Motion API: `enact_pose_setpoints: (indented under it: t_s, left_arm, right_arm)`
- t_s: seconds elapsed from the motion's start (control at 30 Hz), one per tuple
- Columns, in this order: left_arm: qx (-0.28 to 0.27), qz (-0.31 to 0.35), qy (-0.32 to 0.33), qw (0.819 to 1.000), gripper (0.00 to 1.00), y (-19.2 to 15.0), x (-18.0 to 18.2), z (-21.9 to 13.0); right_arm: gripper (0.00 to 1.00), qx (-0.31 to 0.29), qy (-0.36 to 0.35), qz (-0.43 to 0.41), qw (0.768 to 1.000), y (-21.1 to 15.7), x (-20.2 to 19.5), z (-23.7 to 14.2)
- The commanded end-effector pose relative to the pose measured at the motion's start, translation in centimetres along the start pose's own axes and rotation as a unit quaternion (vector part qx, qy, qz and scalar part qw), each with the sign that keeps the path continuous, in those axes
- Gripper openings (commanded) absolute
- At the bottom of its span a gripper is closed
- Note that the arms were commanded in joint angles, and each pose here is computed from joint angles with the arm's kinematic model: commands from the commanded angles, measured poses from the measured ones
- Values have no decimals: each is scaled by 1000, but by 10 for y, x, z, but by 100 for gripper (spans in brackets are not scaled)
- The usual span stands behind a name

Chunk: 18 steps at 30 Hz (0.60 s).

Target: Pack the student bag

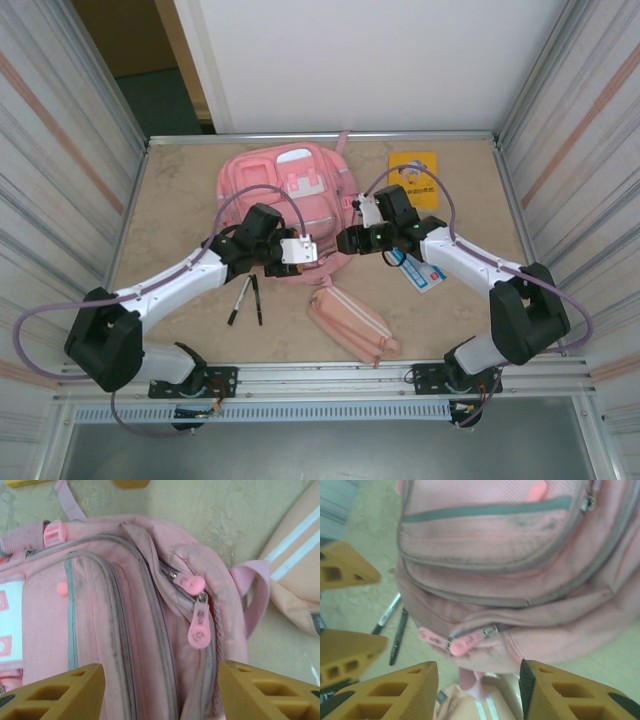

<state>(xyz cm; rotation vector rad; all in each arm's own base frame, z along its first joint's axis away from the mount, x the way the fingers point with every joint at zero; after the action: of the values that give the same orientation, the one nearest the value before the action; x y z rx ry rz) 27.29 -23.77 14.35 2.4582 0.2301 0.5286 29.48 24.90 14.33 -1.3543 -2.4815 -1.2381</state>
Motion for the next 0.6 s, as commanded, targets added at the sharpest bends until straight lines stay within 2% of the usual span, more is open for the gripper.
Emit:
enact_pose_setpoints:
  t_s: [0.0,0.13,0.27,0.37,0.43,0.57]
  left_arm:
    - [-13,-33,2,999,59,-2,5,-19]
    - [-14,-35,-23,999,59,-5,-2,-9]
    - [7,-45,-57,997,60,-12,-9,6]
    - [-1,-60,-74,995,60,-8,-15,10]
    - [-1,-61,-71,996,60,-7,-16,12]
    - [35,-36,-39,998,61,-26,-15,23]
  right_arm:
    - [49,-1,-39,-15,999,-13,-14,-15]
    - [51,2,-16,3,1000,-18,-13,-14]
    - [56,7,-5,-2,1000,-18,-6,-8]
    - [56,16,-2,0,1000,-18,-1,-3]
    - [56,18,-1,2,1000,-19,2,0]
    - [56,30,1,1,1000,-23,5,6]
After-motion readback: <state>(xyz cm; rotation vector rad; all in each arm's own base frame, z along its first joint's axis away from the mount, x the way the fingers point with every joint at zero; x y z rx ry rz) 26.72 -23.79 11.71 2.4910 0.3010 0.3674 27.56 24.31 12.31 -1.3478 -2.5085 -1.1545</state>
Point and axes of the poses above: each hand's point on the last joint's axis, 136 mm out from that joint toward the fingers, its own z axis out along the fingers, its own x axis along the line the jaws close on, y = z × x, the point moved 1 cm from there along -z, back along the fingers, and after that the axes turned 13 degrees about -z, right-handed, at the moved point
